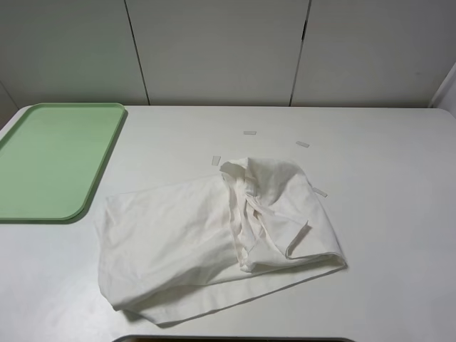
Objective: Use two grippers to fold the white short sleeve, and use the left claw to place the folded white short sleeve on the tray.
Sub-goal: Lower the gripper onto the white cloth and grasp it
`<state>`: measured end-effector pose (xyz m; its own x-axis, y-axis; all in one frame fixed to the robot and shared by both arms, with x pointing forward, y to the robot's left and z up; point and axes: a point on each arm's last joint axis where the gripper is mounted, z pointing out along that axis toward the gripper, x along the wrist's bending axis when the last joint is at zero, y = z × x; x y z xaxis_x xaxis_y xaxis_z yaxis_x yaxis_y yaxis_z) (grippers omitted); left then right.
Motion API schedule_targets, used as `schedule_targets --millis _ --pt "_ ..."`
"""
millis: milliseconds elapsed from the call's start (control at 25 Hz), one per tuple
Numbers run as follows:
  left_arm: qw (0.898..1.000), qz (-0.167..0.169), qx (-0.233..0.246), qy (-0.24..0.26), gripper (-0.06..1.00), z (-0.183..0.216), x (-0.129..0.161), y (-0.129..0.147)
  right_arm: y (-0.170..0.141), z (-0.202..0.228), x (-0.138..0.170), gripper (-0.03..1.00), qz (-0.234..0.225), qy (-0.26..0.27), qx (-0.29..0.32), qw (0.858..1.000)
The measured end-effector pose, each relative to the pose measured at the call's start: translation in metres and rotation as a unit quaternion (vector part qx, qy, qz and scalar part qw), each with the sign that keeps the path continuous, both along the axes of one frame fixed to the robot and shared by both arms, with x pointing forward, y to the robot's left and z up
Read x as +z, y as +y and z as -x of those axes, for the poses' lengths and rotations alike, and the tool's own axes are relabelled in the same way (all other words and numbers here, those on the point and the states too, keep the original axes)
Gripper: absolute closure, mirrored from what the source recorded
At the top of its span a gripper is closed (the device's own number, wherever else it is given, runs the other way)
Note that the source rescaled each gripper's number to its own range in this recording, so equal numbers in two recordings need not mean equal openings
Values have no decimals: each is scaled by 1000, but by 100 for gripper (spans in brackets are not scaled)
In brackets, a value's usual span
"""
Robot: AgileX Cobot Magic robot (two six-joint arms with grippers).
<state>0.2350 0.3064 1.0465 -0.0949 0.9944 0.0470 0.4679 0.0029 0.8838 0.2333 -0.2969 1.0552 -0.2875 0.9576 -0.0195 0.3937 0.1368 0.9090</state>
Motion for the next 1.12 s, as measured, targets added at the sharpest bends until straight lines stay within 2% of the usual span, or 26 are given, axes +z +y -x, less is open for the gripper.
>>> schedule_targets --millis 560,680,720,800,1040,1120 --pt "999 7 -45 0 2 -1 0 -1 0 0 0 -3 0 0 0 1000" --pt "996 51 -71 25 3 -9 0 -9 0 0 0 -3 0 0 0 1000" --pt "992 80 -89 44 3 -19 3 -15 0 0 0 -3 0 0 0 1000" --pt "987 103 -107 58 3 -31 8 -20 0 0 0 -3 0 0 0 1000" --pt "964 176 -165 110 3 -91 11 -39 0 0 0 -3 0 0 0 1000" --pt "953 200 -175 146 3 -113 2 -43 0 0 0 -3 0 0 0 1000"
